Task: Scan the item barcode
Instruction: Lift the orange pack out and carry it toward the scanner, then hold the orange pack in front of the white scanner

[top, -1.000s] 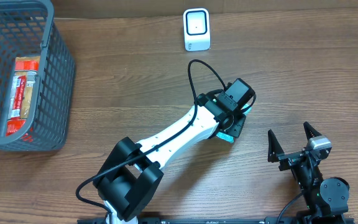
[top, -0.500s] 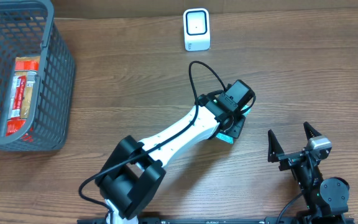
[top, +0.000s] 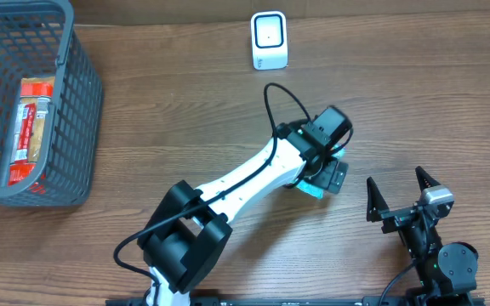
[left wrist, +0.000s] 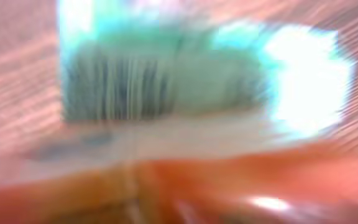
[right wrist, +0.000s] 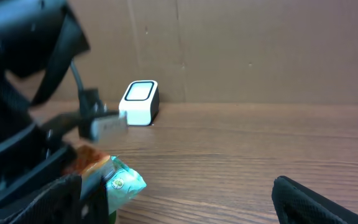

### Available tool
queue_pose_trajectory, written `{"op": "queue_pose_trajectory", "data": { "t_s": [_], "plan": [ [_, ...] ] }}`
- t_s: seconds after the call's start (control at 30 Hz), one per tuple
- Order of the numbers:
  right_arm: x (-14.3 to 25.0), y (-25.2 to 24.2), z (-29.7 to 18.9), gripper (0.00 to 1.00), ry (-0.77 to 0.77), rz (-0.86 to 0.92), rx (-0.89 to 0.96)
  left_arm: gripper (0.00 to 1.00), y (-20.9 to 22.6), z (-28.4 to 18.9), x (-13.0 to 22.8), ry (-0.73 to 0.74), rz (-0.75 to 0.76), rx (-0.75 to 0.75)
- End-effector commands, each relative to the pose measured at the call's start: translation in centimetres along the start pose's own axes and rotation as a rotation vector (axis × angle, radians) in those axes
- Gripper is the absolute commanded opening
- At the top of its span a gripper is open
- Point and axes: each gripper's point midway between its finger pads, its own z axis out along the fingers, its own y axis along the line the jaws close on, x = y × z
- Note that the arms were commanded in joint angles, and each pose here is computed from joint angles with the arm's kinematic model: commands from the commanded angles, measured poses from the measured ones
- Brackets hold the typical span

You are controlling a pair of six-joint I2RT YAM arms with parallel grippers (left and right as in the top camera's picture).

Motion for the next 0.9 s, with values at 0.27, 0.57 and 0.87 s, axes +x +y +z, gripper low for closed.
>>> {"op": "queue_pose_trajectory", "data": {
  "t_s": [0.27,0.57,0.87],
  "plan": [
    [0.2,-0.2,0.0,1.0,-0.003,-0.004,0.007,1.0,-1.0,-9.0,-6.5,-0.143,0.076,0.047],
    [0.2,-0.2,0.0,1.0,-0.003,-0.004,0.007,0.78,3.6,-10.4,-2.5,0.073,0.132,0.044],
    [0.2,-0.2,0.0,1.0,-0.003,-0.004,0.007,0.65,2.7,-10.7,-1.2,0.141,0.164,0.272]
  ]
}}
